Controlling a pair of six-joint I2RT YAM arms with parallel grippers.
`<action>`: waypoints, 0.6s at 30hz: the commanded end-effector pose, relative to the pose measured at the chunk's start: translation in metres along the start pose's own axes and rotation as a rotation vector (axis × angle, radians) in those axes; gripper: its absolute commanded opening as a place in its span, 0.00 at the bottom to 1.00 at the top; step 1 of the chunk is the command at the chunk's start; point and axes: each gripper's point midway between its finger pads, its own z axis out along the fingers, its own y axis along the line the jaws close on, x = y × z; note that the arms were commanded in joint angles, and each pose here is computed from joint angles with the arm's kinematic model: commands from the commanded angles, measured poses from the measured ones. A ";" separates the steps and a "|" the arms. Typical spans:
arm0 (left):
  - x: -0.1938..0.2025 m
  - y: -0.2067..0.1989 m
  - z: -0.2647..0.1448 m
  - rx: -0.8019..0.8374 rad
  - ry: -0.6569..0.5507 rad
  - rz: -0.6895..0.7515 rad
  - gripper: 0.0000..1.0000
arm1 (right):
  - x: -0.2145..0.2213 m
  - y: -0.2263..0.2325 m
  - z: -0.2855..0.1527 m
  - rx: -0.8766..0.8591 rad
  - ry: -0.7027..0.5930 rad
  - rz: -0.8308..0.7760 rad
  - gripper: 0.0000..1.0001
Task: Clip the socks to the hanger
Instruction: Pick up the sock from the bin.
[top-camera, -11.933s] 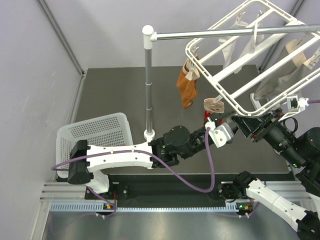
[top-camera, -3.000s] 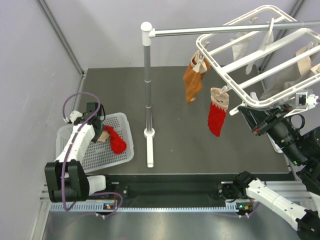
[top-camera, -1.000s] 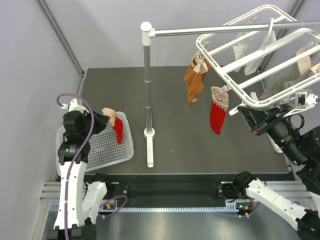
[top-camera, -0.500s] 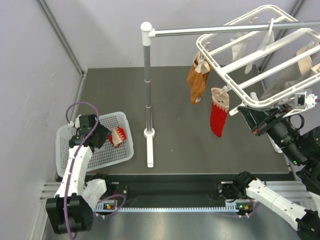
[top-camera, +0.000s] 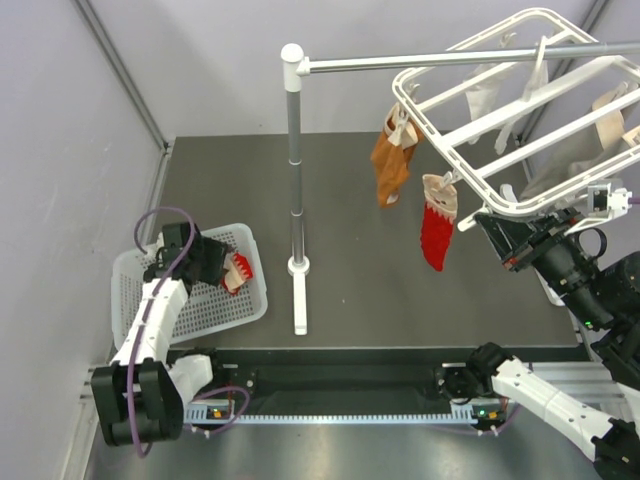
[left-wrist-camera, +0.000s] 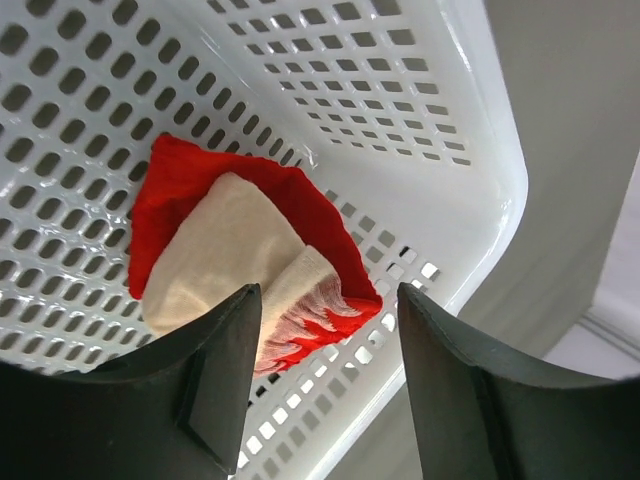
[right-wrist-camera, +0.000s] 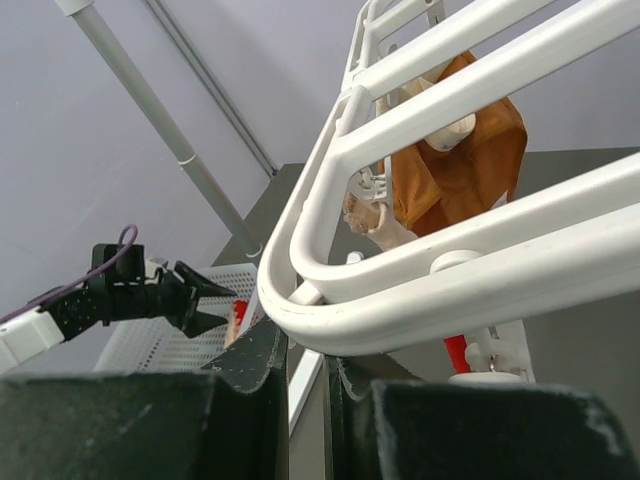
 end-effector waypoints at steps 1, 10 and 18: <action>0.001 -0.007 0.006 0.016 0.012 -0.114 0.63 | 0.021 -0.001 0.001 -0.010 0.083 -0.010 0.00; 0.024 0.028 0.036 -0.108 0.105 -0.254 0.56 | 0.019 0.002 0.001 -0.018 0.083 -0.003 0.00; -0.009 0.007 0.001 -0.044 -0.056 -0.083 0.00 | 0.015 0.004 0.000 -0.023 0.082 -0.001 0.00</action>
